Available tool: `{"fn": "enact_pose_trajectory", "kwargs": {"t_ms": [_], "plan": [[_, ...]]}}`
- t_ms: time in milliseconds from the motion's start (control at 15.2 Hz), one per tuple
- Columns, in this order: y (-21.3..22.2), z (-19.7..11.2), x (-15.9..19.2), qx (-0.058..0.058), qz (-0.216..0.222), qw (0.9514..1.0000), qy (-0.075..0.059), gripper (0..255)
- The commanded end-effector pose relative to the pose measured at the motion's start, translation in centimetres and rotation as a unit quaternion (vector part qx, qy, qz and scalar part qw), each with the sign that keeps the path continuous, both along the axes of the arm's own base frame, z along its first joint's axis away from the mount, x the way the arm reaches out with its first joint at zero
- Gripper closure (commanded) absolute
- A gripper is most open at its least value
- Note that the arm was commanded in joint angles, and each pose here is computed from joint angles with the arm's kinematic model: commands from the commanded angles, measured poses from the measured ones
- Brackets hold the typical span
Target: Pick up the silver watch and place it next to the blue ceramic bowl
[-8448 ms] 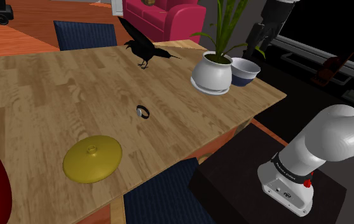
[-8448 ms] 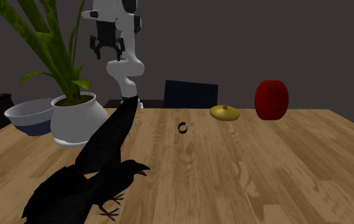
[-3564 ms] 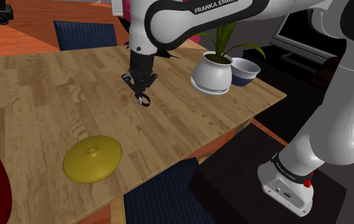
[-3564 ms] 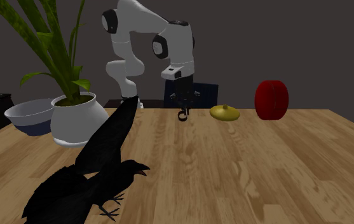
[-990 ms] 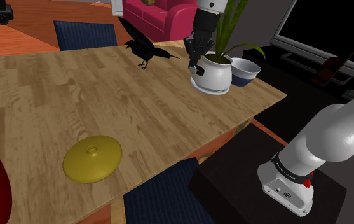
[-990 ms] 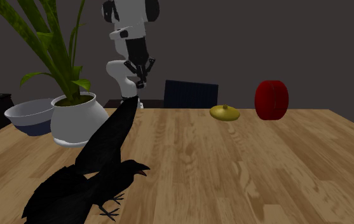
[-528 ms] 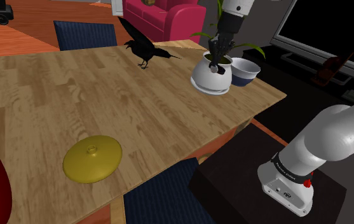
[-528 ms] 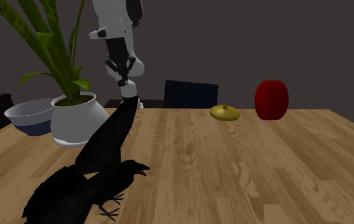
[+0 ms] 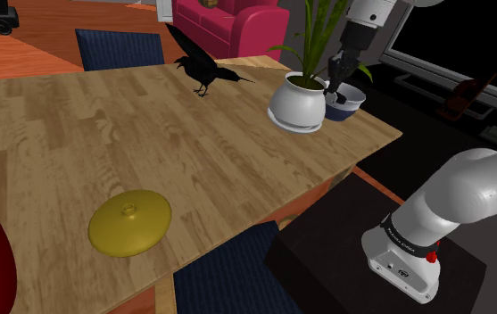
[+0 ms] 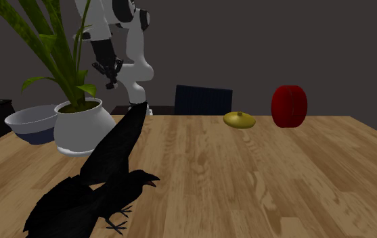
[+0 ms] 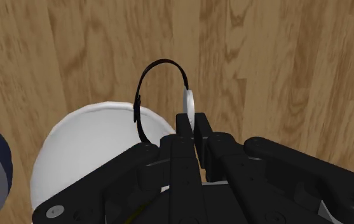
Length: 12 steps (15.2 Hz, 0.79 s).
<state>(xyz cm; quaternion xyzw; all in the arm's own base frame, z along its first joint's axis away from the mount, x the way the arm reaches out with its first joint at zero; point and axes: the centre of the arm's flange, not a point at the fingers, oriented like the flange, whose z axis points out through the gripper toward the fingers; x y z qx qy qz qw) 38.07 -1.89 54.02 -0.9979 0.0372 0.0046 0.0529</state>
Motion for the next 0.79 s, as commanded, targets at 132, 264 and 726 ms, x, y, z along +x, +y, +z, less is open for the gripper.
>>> {"fn": "enact_pose_trajectory", "kwargs": {"t_ms": [132, 264, 726], "plan": [[-4.8, -0.1, -2.2, 0.000, 0.001, 1.0000, 0.000, 255], [-7.3, -0.1, -3.3, 0.000, 0.001, 1.0000, 0.000, 255], [-15.8, -0.1, -6.8, 0.000, 0.001, 1.0000, 0.000, 255]]}}
